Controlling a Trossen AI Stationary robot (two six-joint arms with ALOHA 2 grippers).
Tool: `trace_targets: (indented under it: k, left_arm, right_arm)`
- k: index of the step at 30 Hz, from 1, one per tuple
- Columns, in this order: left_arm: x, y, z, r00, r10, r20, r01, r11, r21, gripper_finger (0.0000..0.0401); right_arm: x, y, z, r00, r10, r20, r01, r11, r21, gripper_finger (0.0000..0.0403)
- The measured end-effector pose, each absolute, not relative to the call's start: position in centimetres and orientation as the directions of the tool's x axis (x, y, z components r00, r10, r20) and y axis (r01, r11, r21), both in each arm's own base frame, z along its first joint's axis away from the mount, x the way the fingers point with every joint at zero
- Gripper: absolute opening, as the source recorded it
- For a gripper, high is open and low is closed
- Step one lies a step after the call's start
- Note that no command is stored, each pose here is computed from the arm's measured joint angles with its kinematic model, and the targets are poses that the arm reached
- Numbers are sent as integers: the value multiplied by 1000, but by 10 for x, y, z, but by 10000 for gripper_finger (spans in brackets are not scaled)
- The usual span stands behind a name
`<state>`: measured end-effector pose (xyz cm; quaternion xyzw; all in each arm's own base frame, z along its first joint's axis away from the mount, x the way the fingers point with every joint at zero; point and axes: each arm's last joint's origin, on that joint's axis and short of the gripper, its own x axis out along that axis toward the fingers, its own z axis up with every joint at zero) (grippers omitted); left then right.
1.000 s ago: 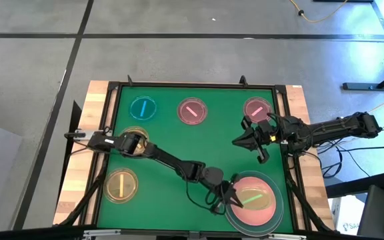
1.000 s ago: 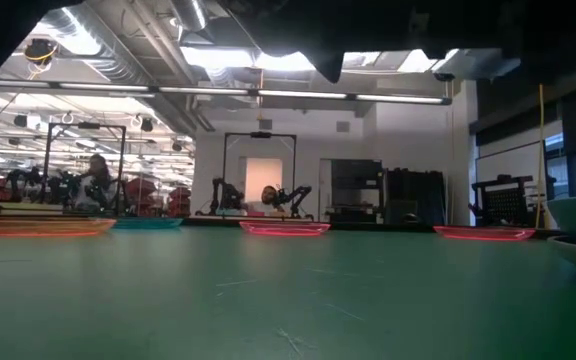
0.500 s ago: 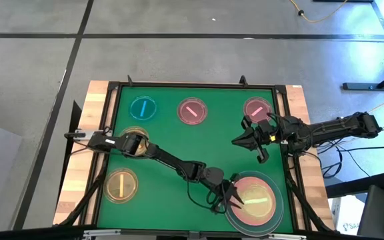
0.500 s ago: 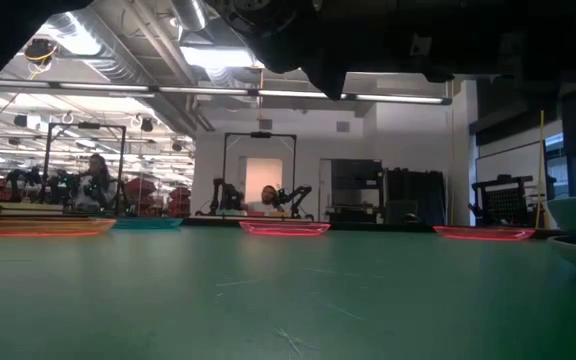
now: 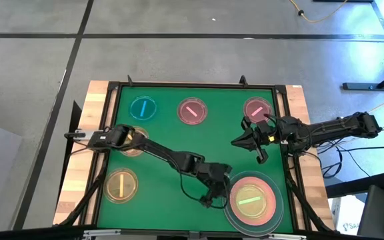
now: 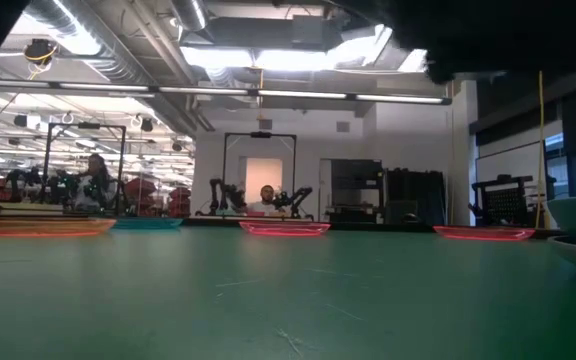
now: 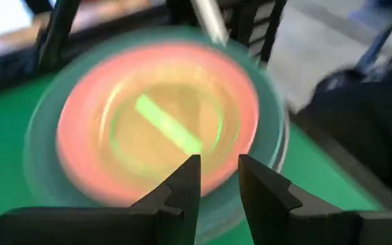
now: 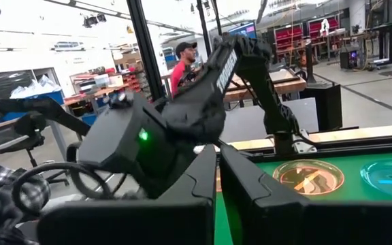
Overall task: Stack plastic plates
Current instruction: Stack the right transparent pink plate on top of the transparent green plate
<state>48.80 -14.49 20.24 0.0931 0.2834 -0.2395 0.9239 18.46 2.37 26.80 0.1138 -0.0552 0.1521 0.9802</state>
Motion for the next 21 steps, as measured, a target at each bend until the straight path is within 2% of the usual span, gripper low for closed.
trace_targets:
  k: [4,8,16,21]
  left_arm:
    - [471,-148,211,687,-310,-657,461,885,65,92]
    - [445,-151,206,675,-271,-687,449,889,89,92]
    - [367,-130,205,841,-98,-532,215,963,162,92]
    - [316,-111,202,914,-31,-406,95,986,140,92]
  right_arm:
    - [185,24,268,948,286,141,-310,928,207,17]
    - [185,24,267,948,286,137,-309,928,207,17]
    - [185,24,265,952,285,108,-301,934,192,17]
    - [186,23,259,961,272,51,-276,952,135,17]
